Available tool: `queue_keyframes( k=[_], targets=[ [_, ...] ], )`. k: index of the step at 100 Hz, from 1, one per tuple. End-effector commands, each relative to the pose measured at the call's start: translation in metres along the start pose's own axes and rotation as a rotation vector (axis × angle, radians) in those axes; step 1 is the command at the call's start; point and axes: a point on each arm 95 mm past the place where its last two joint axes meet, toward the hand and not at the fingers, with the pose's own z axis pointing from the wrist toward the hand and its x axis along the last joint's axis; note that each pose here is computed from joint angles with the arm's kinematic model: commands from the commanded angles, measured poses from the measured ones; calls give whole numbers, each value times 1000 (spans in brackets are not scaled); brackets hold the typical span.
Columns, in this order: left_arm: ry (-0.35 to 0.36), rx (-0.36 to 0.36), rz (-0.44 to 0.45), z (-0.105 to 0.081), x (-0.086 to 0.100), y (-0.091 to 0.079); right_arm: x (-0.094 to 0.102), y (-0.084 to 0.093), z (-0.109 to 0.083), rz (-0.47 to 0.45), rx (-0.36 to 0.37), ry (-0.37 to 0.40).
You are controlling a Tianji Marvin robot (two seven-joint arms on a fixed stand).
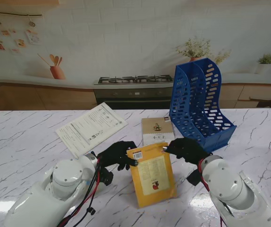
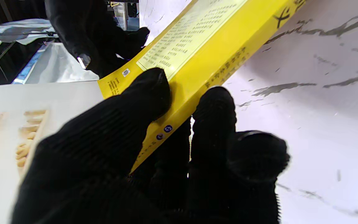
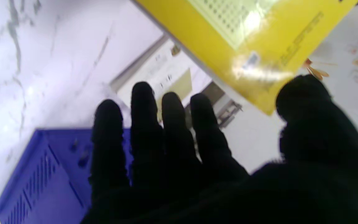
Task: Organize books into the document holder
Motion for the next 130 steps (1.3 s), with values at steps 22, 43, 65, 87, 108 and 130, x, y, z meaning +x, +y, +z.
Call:
queue_keyframes(
  k=[22,43,65,87,108,130],
  targets=[
    [124,2,104,-5,43,-11,33,32,-11,-50,-97,121],
    [180,-13,172,-6,68,-18,51,53,-3,-132,-135,230],
    [223,-25,229,-7,87,-22,68,67,15,-181,-147,338],
    [245,-20,258,-5,100,-22,70,65,26,-189,-16,401],
    [248,-13,281,-3,108,-22,66,64,27,-222,99,425],
    [246,-4,297,0,114,-23,63,67,27,-263,172,434]
  ],
)
